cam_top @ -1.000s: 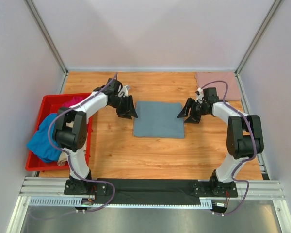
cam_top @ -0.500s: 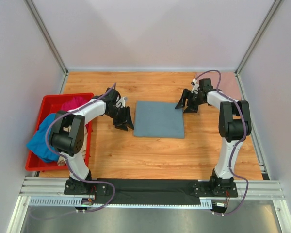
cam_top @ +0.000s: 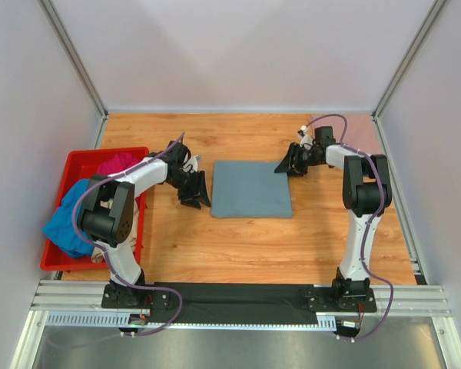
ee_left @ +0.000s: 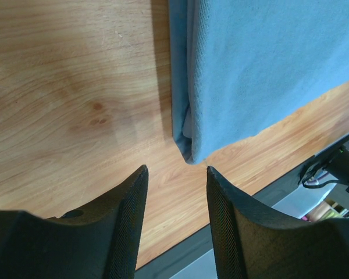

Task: Fold and stack the t-shirts
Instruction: Neatly place the folded tshirt to the corner

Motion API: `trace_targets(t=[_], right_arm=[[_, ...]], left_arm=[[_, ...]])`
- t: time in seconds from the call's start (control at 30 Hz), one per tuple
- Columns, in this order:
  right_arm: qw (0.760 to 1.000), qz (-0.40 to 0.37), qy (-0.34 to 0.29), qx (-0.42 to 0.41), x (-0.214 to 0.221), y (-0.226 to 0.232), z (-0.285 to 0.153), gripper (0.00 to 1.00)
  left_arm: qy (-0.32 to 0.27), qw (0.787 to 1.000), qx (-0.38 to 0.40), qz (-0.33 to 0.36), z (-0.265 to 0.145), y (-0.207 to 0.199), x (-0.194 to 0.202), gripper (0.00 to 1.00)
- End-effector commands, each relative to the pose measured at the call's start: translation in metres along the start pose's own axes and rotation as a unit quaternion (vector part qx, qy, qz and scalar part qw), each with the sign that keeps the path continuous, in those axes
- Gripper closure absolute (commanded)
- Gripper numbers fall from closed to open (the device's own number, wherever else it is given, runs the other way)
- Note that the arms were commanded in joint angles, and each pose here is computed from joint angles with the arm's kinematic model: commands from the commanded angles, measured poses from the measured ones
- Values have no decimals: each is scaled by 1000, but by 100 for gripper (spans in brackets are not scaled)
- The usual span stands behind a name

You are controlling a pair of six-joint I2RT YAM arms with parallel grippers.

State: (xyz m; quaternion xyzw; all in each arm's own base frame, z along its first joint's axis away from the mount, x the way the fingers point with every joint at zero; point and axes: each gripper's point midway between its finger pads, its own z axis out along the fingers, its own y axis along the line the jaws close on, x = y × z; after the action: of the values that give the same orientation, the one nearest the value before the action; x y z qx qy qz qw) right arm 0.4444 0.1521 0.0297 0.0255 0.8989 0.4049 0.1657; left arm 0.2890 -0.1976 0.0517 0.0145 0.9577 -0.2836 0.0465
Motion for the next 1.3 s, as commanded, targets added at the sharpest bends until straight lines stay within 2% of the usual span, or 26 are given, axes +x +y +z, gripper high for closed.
trace_targets(t=[0.0, 0.07, 0.2, 0.5, 0.6, 0.93, 1.03, 1.13, 1.17, 1.23, 1.27], right_arm=[[999, -22, -25, -40, -25, 10, -4, 50], [999, -18, -17, -38, -25, 11, -6, 37], [999, -24, -24, -8, -25, 8, -20, 33], [999, 2, 33, 13, 30, -8, -24, 30], [999, 5, 34, 19, 41, -10, -23, 30], [999, -5, 35, 25, 39, -6, -7, 29], [999, -7, 34, 26, 37, -3, -8, 33], [999, -14, 34, 24, 42, -1, -11, 44], [999, -16, 39, 28, 45, -1, -12, 56], [998, -19, 36, 40, 45, -4, -15, 70], [998, -22, 35, 46, 45, -5, -17, 80]], left_arm=[[-1, 1000, -3, 8, -2, 2, -2, 48], [-2, 1000, -4, 7, -3, 1, -2, 48], [-3, 1000, -2, 7, -5, 0, -3, 48], [-1, 1000, 0, 8, -3, 2, -1, 48], [-1, 1000, 4, 6, -3, 1, 1, 49], [-3, 1000, 2, 4, -3, 2, 3, 49], [-5, 1000, 1, 1, -2, 3, 3, 49], [-11, 1000, -3, 3, -1, 5, -1, 49], [-14, 1000, -4, 3, -1, 5, -5, 49], [-27, 1000, -1, -3, -2, 5, -14, 49], [-31, 999, 0, -6, -1, 5, -18, 50]])
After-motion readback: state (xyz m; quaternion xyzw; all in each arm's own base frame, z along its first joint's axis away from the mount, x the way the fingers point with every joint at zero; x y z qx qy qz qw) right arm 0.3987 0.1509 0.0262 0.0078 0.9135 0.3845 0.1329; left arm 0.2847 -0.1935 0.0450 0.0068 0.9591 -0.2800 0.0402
